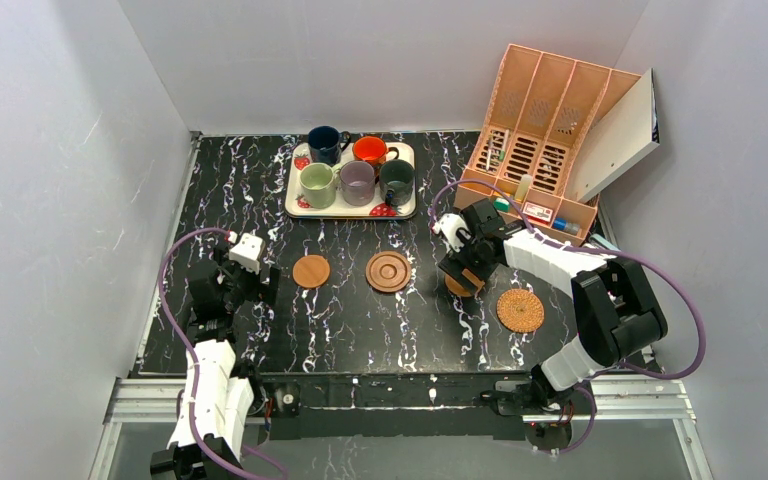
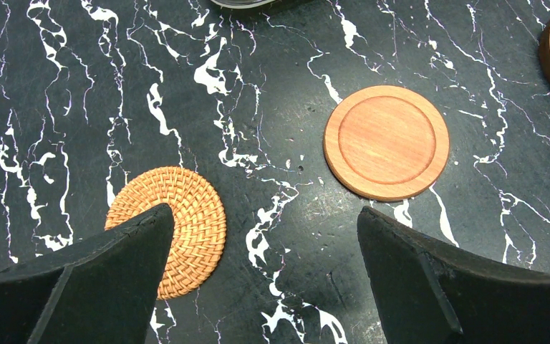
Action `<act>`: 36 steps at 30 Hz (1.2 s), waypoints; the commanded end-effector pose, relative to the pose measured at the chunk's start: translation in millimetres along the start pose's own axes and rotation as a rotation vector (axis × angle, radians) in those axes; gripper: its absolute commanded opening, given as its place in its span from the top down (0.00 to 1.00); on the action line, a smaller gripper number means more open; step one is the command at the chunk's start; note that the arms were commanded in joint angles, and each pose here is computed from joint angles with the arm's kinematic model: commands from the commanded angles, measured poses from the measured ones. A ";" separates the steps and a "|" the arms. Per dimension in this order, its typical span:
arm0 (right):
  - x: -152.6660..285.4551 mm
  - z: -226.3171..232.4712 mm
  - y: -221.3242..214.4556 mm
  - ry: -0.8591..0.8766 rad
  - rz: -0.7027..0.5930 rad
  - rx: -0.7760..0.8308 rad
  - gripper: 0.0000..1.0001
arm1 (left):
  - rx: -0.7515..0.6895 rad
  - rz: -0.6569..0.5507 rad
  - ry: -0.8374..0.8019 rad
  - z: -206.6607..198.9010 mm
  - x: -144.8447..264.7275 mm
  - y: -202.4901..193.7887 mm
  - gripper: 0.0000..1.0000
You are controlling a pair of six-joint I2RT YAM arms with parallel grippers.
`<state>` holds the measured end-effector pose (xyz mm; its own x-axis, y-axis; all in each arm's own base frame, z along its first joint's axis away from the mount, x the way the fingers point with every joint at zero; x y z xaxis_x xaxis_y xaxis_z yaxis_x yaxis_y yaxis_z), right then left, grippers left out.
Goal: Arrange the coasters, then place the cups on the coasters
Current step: Move the coaster to the center of the board.
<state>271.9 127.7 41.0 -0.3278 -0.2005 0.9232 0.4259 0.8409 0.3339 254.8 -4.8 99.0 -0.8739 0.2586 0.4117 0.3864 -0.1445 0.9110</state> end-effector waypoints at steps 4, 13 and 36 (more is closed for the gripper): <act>8.2 -5.8 6.4 -0.038 -0.025 0.013 0.01 | 0.000 -0.001 0.003 1.3 0.0 -0.4 0.02; 34.3 -32.4 24.9 -0.199 -0.130 -0.004 0.01 | -0.003 -0.003 0.005 1.7 0.4 0.1 0.02; 83.8 -18.0 -77.5 -0.296 0.037 0.077 0.01 | -0.013 -0.022 0.006 0.1 3.9 3.6 0.02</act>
<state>242.8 54.2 108.5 -0.5857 -0.0751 0.8071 0.3728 0.8592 0.3505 254.6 -4.5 105.6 -0.8855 0.2546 0.3886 0.3606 -0.1506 0.9205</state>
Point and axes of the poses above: each gripper's point midway between its finger pads, its own x axis back along the fingers, its own z axis along the line the jaws close on, y = z × x, the point moved 1 cm from there along x, back along the fingers, and after that the axes turned 7 degrees about x, right-handed, at the moved point
